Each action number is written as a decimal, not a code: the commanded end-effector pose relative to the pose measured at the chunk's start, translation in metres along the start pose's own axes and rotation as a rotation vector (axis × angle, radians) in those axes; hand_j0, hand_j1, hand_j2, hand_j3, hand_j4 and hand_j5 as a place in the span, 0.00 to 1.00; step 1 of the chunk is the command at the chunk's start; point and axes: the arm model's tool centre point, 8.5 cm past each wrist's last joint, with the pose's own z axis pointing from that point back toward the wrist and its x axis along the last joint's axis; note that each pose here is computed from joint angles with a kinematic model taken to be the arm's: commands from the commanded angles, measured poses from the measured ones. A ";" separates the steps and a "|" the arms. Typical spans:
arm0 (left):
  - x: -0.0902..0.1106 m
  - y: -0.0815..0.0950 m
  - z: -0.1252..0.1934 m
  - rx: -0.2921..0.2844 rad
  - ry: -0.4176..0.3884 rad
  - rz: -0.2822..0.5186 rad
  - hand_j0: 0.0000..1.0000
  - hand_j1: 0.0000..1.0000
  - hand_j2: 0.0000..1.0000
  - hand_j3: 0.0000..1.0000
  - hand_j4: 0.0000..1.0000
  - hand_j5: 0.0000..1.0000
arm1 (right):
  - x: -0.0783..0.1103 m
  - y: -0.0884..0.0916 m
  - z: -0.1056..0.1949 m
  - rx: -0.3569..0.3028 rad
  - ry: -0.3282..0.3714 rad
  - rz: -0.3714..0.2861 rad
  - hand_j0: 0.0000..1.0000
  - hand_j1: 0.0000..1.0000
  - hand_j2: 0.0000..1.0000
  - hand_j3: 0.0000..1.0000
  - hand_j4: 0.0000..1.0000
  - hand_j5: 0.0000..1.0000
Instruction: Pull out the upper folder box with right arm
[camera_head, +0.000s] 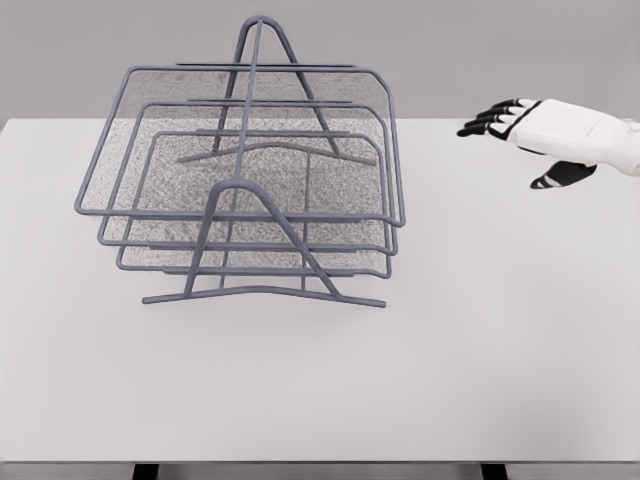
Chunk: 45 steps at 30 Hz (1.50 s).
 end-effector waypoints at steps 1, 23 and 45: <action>0.000 0.000 0.000 0.001 0.000 0.000 1.00 1.00 1.00 1.00 1.00 1.00 | -0.001 -0.002 0.003 -0.009 -0.007 0.004 1.00 1.00 1.00 1.00 1.00 1.00; 0.000 0.000 0.000 0.001 0.000 -0.001 1.00 1.00 1.00 1.00 1.00 1.00 | 0.083 -0.021 -0.077 -0.095 -0.319 -0.042 1.00 1.00 1.00 1.00 1.00 1.00; 0.000 0.000 0.000 0.001 0.001 0.000 1.00 1.00 1.00 1.00 1.00 1.00 | 0.027 0.032 -0.003 0.082 -0.131 -0.068 1.00 1.00 1.00 1.00 1.00 1.00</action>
